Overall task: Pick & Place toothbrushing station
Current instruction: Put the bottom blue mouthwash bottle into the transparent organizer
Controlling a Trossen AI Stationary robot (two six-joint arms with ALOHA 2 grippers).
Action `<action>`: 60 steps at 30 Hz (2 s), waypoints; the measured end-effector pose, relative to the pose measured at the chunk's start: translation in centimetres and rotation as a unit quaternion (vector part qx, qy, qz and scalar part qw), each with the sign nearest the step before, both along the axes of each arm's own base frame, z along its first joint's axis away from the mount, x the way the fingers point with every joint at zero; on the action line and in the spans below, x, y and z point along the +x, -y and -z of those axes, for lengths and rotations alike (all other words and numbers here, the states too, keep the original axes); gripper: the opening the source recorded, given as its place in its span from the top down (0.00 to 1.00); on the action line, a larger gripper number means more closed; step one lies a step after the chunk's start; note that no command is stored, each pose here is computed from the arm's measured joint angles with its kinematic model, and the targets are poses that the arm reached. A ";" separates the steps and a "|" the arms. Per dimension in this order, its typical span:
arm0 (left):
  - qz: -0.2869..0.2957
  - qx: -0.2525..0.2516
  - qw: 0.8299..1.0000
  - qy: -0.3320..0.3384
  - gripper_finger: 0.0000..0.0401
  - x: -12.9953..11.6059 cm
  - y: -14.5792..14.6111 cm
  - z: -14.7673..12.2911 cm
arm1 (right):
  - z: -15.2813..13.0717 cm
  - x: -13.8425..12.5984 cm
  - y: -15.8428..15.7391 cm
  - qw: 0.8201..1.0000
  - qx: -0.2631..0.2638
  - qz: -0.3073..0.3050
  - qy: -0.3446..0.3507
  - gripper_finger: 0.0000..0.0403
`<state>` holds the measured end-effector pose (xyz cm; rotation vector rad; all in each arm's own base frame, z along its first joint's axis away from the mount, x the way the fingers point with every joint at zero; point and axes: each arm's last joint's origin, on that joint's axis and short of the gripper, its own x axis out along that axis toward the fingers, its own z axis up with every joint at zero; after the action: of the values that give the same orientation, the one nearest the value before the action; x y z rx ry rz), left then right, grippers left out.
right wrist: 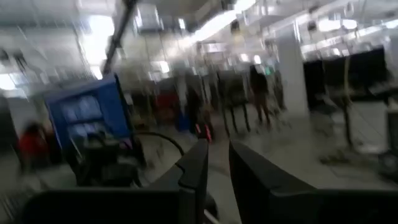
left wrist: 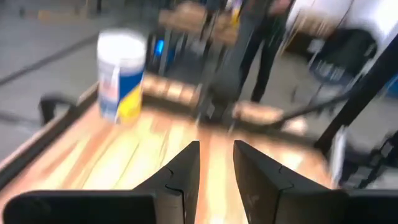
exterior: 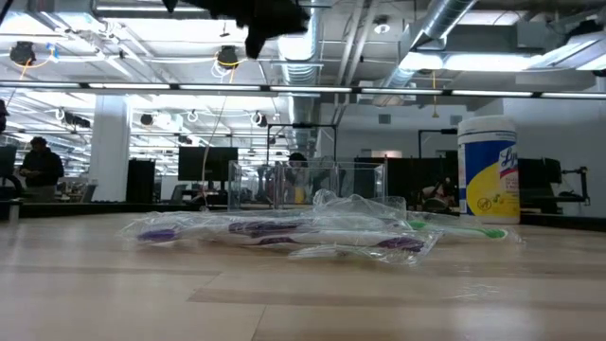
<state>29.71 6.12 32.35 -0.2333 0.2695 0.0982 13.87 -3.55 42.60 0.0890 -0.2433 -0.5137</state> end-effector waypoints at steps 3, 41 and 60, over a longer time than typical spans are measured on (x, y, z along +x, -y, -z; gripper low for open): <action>-0.003 0.001 0.999 -0.048 0.77 0.3 -0.5 1.5 | -0.9 -0.4 0.7 0.994 0.010 0.036 -0.107 0.85; 0.050 0.000 0.946 -0.322 0.77 10.7 -7.1 10.6 | -1.6 1.9 2.0 0.987 0.078 -0.021 -0.139 0.85; 0.051 -0.003 0.926 -0.374 0.77 12.4 -6.0 14.2 | -1.6 2.1 1.3 0.985 0.071 -0.063 -0.143 0.85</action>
<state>42.07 12.08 18.16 -0.1785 1.0436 0.0798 15.97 -4.90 44.21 0.1657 0.0804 -0.4110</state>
